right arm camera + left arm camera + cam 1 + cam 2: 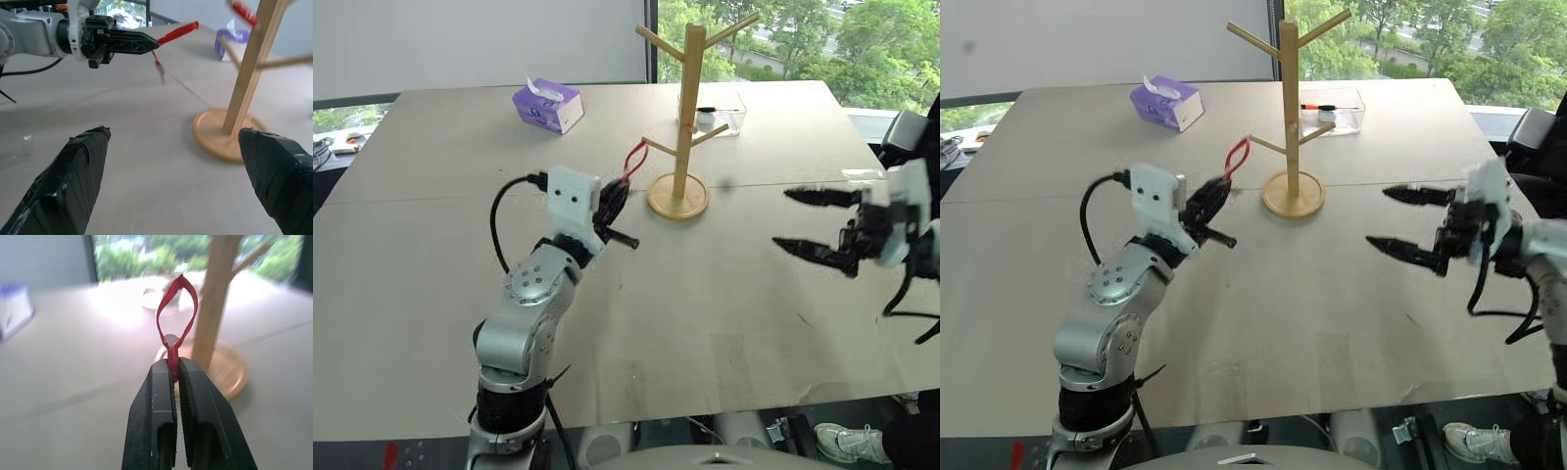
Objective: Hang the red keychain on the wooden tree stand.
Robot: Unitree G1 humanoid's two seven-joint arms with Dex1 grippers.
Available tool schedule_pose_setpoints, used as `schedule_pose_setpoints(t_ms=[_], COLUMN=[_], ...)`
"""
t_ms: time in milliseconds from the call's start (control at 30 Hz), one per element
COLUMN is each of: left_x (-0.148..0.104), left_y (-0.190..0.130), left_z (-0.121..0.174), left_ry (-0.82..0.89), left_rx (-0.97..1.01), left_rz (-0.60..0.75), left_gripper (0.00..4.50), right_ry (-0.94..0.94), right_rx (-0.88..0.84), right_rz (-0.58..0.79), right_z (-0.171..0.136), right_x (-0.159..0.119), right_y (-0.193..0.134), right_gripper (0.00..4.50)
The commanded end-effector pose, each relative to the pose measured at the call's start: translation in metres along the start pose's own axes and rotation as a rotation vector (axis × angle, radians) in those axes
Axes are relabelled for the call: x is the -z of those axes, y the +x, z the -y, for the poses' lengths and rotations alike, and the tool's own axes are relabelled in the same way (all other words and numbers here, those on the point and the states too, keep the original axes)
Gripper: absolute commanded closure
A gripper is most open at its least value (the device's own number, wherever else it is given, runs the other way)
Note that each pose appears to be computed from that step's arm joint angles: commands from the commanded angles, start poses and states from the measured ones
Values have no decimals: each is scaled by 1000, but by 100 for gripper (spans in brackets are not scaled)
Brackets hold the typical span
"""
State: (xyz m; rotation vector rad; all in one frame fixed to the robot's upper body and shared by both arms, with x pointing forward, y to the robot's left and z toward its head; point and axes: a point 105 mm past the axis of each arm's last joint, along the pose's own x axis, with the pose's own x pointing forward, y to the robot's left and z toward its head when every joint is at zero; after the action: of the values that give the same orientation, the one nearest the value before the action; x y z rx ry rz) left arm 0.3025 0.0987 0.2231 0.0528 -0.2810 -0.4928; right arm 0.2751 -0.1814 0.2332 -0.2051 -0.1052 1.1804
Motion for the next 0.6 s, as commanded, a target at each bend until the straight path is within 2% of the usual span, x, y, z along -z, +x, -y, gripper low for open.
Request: schedule_pose_setpoints(t_ms=[33,100,267,333,467,600], left_x=[-41,-48,-43,-38,-11,1], left_y=[1,5,19,23,30,33], left_z=[13,19,21,24,31,37], left_ry=[27,34,37,35,65,88], left_rx=[68,99,112,125,141,165], left_rz=[180,204,174,151,46,10], left_gripper=[443,443,443,443,443,443], right_ry=[-33,-39,-46,-43,-48,-53], right_rx=[-11,-16,-21,-19,-8,1], right_rz=[51,65,88,89,87,85], right_z=[-1,0,0,-1,0,1], right_x=[-34,-46,-58,-58,-57,-56], right_y=[0,2,7,8,8,8], right_gripper=[0,0,0,0,0,0])
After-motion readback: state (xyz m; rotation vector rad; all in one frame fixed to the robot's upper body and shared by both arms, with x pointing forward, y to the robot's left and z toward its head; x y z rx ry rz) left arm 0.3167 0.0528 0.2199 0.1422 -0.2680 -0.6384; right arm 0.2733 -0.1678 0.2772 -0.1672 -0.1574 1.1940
